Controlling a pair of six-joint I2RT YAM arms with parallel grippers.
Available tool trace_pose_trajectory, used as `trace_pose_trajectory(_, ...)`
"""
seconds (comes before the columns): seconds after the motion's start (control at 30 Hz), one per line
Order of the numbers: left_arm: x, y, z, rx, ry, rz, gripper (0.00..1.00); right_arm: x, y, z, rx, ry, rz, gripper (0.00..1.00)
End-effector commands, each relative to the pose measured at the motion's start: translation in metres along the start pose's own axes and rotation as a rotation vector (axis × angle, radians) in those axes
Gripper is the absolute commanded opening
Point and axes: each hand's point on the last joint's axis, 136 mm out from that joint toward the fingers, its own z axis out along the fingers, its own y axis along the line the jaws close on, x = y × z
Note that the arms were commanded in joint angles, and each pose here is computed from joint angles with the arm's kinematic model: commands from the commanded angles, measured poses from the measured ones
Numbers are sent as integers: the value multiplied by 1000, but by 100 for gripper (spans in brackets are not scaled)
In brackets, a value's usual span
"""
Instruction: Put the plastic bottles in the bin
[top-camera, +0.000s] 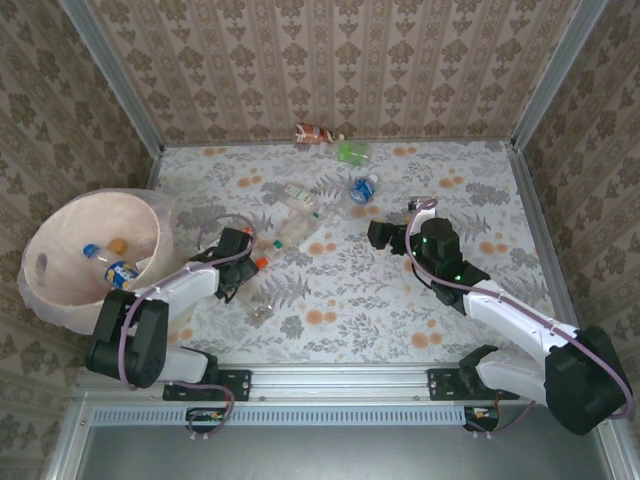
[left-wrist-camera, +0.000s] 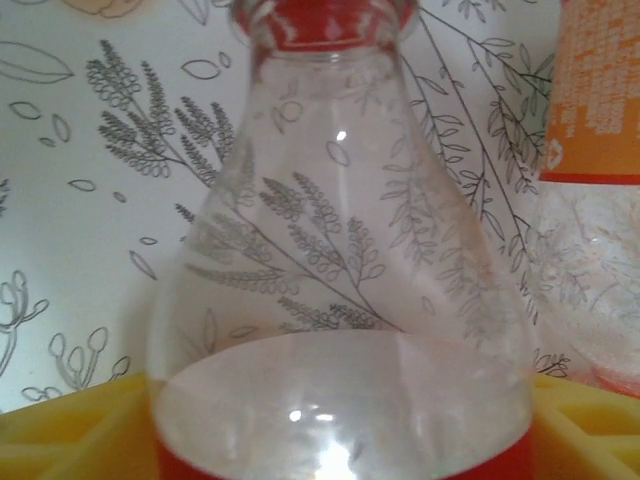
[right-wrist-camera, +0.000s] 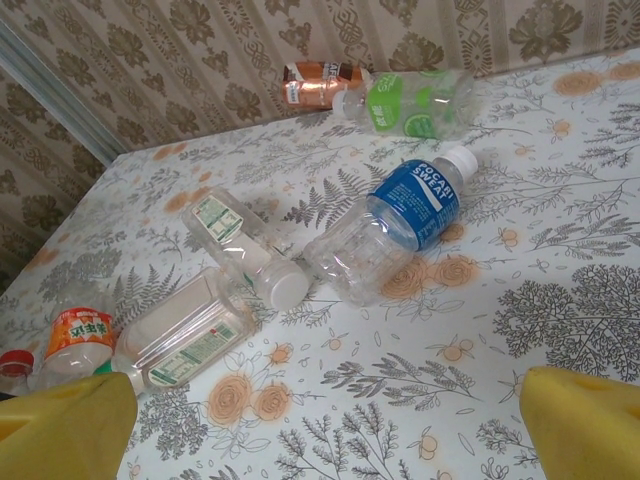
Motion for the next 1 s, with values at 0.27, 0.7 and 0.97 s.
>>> trace_pose_trajectory(0.27, -6, -23, -20, 59, -70, 140, 58, -11, 10, -5, -50, -20, 5, 100)
trace_pose_trajectory(0.7, -34, -57, -83, 161, -268, 295, 53, -11, 16, -5, -79, -18, -4, 100)
trace_pose_trajectory(0.97, -46, -104, -133, 362, -354, 383, 52, -10, 27, -4, -139, -8, -11, 100)
